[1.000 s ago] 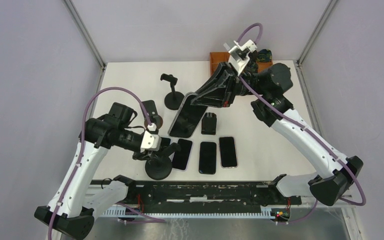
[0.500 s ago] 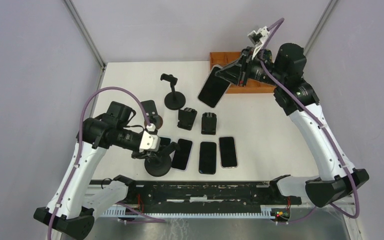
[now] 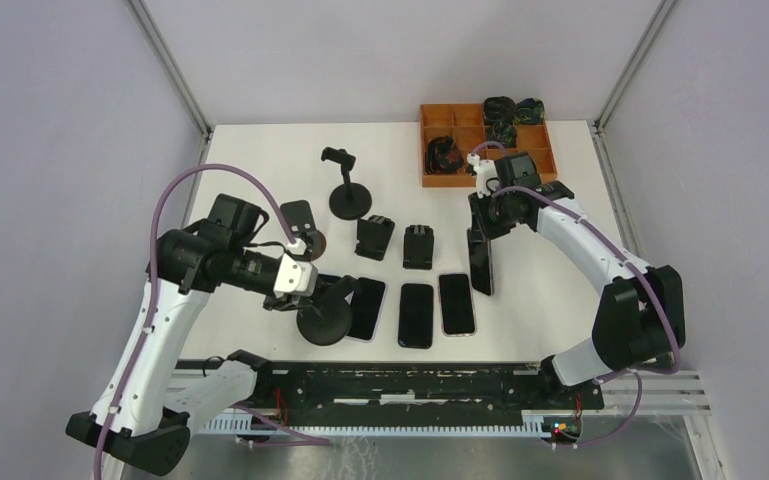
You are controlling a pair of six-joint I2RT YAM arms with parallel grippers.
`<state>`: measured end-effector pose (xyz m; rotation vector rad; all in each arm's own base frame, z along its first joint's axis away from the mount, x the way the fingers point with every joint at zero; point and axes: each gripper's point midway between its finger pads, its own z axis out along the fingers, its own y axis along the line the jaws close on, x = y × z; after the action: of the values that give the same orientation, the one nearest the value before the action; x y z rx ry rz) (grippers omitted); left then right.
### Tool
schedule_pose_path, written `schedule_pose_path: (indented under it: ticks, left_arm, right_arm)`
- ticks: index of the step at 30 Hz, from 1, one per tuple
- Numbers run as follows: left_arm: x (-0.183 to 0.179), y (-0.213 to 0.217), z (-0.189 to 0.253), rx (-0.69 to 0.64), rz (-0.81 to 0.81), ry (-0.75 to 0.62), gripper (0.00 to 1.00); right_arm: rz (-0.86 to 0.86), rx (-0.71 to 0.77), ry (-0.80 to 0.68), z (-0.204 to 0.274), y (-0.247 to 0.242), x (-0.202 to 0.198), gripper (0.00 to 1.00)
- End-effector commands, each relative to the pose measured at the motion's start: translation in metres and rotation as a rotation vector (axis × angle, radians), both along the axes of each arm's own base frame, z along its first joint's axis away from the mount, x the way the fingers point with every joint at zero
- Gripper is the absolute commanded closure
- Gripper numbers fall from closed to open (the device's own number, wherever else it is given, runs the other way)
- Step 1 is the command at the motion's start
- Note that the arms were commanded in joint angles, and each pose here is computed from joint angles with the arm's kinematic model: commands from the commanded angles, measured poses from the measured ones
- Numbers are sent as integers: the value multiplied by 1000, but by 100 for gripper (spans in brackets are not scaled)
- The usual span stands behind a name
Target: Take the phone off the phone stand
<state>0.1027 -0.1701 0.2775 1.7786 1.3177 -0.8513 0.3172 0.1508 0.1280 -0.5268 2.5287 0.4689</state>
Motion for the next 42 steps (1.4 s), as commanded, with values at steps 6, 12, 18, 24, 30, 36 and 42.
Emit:
schedule_pose_path:
  ticks: [6, 12, 18, 24, 30, 36, 42]
  left_arm:
    - [-1, -11, 24, -93, -42, -42, 98]
    - [-1, -11, 25, -96, -46, -45, 98]
    - [-4, -11, 24, -102, -48, -40, 98]
    - [-6, -11, 23, -108, -49, -29, 98]
    - [-8, -11, 23, -110, -50, -32, 98]
    - [-6, -13, 23, -115, -56, -26, 98]
    - [-5, -13, 21, -114, -64, -27, 98]
  right_arm:
    - [22, -171, 42, -37, -31, -20, 100]
    - [-12, -190, 87, -67, -34, -17, 100]
    - [-104, -190, 61, -86, -42, 4, 83]
    - [-137, -219, 65, -101, -51, 6, 55]
    - [-225, -272, -26, -79, -69, 18, 30]
    - [-261, -130, -248, 24, -53, 45, 2]
    - [-11, 232, -412, 135, 32, 16, 2]
